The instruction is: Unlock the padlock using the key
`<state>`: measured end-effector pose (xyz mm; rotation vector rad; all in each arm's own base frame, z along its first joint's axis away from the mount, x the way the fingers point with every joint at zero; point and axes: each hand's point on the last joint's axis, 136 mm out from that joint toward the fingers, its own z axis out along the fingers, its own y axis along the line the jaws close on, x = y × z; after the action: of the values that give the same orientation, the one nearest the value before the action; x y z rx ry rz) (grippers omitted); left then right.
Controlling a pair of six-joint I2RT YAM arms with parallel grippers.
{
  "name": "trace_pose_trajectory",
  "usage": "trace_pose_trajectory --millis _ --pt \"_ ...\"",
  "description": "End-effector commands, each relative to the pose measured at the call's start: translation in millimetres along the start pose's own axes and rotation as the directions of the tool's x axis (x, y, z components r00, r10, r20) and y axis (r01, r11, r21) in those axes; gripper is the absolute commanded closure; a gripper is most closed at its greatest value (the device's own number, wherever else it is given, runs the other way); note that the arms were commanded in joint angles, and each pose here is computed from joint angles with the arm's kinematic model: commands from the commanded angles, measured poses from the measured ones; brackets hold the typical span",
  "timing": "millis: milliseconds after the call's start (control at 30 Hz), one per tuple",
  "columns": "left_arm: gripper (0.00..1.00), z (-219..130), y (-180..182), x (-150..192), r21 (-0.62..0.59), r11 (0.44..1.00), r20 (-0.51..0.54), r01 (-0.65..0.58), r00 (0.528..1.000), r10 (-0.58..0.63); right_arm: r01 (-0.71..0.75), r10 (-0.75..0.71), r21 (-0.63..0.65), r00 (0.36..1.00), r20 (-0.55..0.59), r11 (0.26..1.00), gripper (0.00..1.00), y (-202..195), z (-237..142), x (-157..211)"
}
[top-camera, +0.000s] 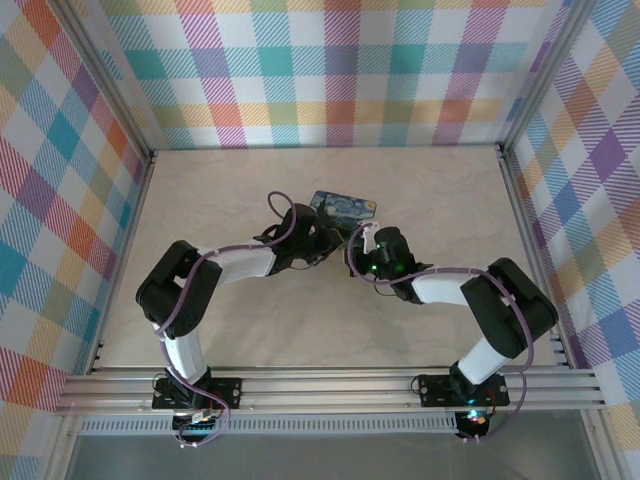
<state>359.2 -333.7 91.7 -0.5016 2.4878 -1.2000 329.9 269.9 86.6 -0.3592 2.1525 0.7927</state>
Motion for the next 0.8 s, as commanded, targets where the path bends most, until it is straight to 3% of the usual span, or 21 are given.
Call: trace_pose_trajectory --millis 0,367,767 --pt "0.87 9.0 -15.1 60.1 0.052 0.998 -0.217 -0.017 0.976 0.028 0.153 -0.062 -0.250 0.940 0.336 0.956 1.00 72.9 -20.3 -102.8" --pt "0.87 11.0 -12.3 59.3 0.045 0.999 -0.213 -0.020 0.977 0.029 0.122 -0.053 -0.217 0.952 0.302 0.969 1.00 58.2 -16.7 -89.5" --pt "0.86 27.4 4.9 64.5 0.020 1.000 -0.237 0.009 0.972 -0.004 0.036 0.000 -0.176 0.979 0.202 0.984 1.00 35.5 -9.8 -44.7"
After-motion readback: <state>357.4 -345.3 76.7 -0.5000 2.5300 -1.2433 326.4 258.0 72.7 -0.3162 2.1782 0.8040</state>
